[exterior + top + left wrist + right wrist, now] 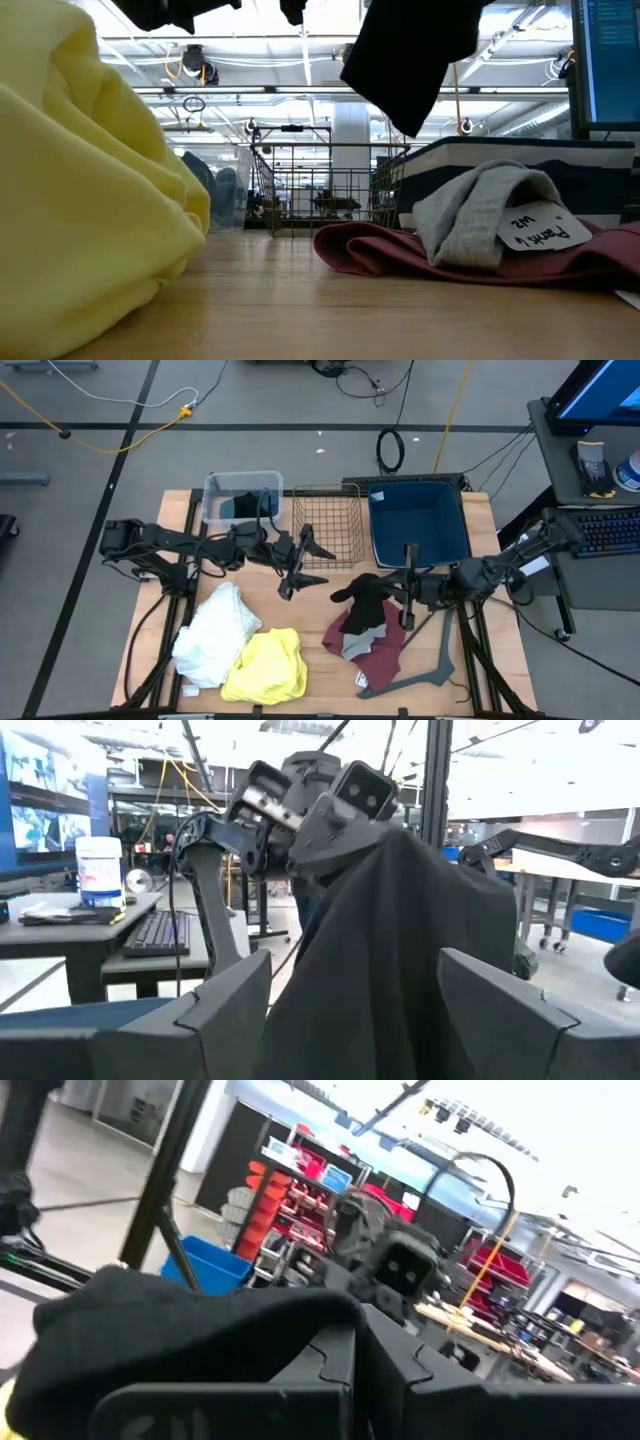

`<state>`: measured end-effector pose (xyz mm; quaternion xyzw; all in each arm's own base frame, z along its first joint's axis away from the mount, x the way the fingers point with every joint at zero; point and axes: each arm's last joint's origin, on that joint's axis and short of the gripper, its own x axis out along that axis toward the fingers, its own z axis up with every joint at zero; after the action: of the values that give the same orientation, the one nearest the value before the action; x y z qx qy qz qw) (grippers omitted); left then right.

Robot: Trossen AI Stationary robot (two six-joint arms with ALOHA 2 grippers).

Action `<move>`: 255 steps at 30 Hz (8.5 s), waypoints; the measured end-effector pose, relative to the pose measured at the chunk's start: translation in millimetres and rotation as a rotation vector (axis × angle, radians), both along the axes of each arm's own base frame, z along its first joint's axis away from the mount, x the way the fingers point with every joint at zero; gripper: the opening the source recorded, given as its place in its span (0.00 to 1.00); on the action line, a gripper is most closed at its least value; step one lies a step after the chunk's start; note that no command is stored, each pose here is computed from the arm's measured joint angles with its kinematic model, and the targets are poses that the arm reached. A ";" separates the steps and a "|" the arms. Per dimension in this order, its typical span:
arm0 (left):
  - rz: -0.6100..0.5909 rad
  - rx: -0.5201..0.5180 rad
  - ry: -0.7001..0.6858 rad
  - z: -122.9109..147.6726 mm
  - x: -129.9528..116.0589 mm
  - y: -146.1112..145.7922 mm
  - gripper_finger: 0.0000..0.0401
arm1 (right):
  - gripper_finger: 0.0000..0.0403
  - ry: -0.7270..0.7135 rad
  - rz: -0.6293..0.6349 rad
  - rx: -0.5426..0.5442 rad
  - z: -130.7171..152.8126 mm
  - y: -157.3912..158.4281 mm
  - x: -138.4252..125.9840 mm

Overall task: Pick & Place Cloths
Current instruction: Put the black short into the gold wire basket

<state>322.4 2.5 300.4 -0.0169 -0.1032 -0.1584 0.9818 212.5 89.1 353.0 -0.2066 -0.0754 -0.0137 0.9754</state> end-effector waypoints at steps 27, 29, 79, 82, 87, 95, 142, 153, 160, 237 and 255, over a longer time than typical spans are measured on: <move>0.040 0.041 0.026 -4.0 0.9 -24.7 0.80 | 0.00 -0.140 -0.075 0.056 -14.1 -34.2 53.3; 0.071 0.042 0.031 -4.5 1.2 -23.6 0.80 | 0.00 -0.147 -0.078 0.062 -15.4 -33.8 55.4; 0.191 0.119 0.153 -13.1 71.0 -8.9 0.78 | 0.00 -0.152 0.008 0.118 -27.1 -23.5 67.8; 0.192 0.127 0.147 -12.7 71.0 -9.1 0.70 | 0.00 -0.151 0.018 0.119 -27.1 -21.2 67.3; 0.192 0.141 0.148 -13.1 71.0 -9.1 0.43 | 0.00 -0.150 0.024 0.119 -27.2 -19.5 66.9; 0.119 0.202 0.137 -14.1 70.6 -11.6 0.03 | 0.02 -0.135 0.054 0.169 -28.4 -14.2 65.9; 0.358 0.256 0.269 -14.0 62.8 5.5 0.00 | 0.34 0.537 0.039 0.281 -58.3 5.0 3.5; 0.443 0.249 0.371 -2.1 45.8 6.7 0.00 | 0.45 0.506 -0.083 0.087 -57.2 0.3 2.3; 0.550 0.260 0.358 8.3 38.9 10.3 0.00 | 0.48 0.496 -0.191 -0.031 -57.6 -2.6 1.8; 0.888 -0.159 0.645 -93.5 49.3 158.0 0.00 | 0.48 0.780 0.011 0.317 -78.5 1.5 -8.2; 0.898 -0.195 0.747 -108.9 47.4 158.2 0.12 | 0.48 0.808 0.095 0.350 -79.0 4.9 -7.1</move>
<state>369.8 160.7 191.5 -0.1165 0.2383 0.2994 0.9165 205.4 94.0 273.9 -0.0233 0.3060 0.1007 0.9464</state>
